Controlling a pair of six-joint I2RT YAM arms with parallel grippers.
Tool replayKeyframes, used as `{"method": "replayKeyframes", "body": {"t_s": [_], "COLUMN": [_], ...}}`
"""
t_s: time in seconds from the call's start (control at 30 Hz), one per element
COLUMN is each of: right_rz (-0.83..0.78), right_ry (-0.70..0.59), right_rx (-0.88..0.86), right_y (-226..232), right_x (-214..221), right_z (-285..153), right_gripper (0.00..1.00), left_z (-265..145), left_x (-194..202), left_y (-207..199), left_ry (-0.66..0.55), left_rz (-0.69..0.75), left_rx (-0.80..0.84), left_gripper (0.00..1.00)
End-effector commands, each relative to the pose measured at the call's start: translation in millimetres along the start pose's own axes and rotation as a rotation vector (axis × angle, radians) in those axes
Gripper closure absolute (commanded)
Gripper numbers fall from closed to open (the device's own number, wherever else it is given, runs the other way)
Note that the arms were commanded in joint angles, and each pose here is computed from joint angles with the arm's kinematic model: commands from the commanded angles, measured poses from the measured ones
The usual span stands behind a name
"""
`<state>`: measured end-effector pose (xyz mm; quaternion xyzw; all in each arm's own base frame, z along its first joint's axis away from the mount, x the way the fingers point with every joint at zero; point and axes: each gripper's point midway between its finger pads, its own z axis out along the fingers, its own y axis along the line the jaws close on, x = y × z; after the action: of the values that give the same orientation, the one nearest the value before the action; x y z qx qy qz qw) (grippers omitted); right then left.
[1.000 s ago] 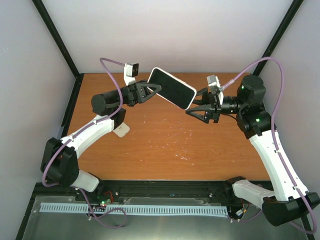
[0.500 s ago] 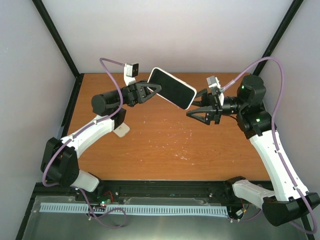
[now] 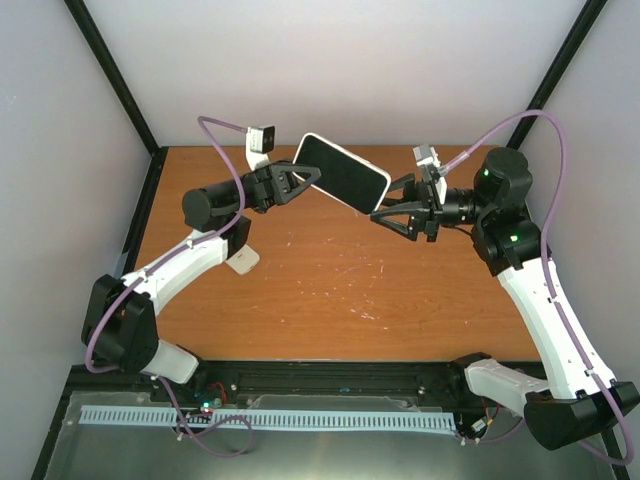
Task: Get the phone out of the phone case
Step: Remove the phone case from the phone.
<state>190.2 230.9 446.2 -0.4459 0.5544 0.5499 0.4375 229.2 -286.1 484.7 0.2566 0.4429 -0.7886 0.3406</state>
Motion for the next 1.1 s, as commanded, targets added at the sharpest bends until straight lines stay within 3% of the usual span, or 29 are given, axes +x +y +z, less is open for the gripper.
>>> {"method": "replayKeyframes", "body": {"t_s": [0.0,0.27,0.4,0.73,0.87,1.07], "right_rz": [-0.022,-0.024,0.000,0.229,0.225,0.166], "right_ry": [-0.005,0.017,0.004,-0.094,-0.104,-0.077], "right_rx": [0.050,0.156,0.200,0.483,0.475,0.410], "right_y": [-7.8,-31.5,-43.1,-114.8,-116.3,-91.3], "right_x": [-3.0,8.8,5.8,-9.3,-14.2,-14.8], "right_z": [1.2,0.4,-1.8,-43.8,-43.4,-40.1], "right_gripper": [0.50,0.61,0.63,0.69,0.67,0.56], "left_z": [2.2,-0.2,4.2,13.4,14.4,13.8], "left_x": [-7.8,-6.8,-6.8,-0.7,4.4,6.4], "left_y": [-24.5,-32.2,-35.9,-53.1,-47.2,-38.7], "left_ry": [-0.032,-0.027,-0.004,0.043,0.061,0.059], "left_rz": [0.056,-0.035,-0.009,0.035,0.024,0.051], "left_rx": [0.057,0.181,0.154,0.156,0.136,0.082], "left_gripper": [1.00,1.00,1.00,1.00,1.00,1.00]}}
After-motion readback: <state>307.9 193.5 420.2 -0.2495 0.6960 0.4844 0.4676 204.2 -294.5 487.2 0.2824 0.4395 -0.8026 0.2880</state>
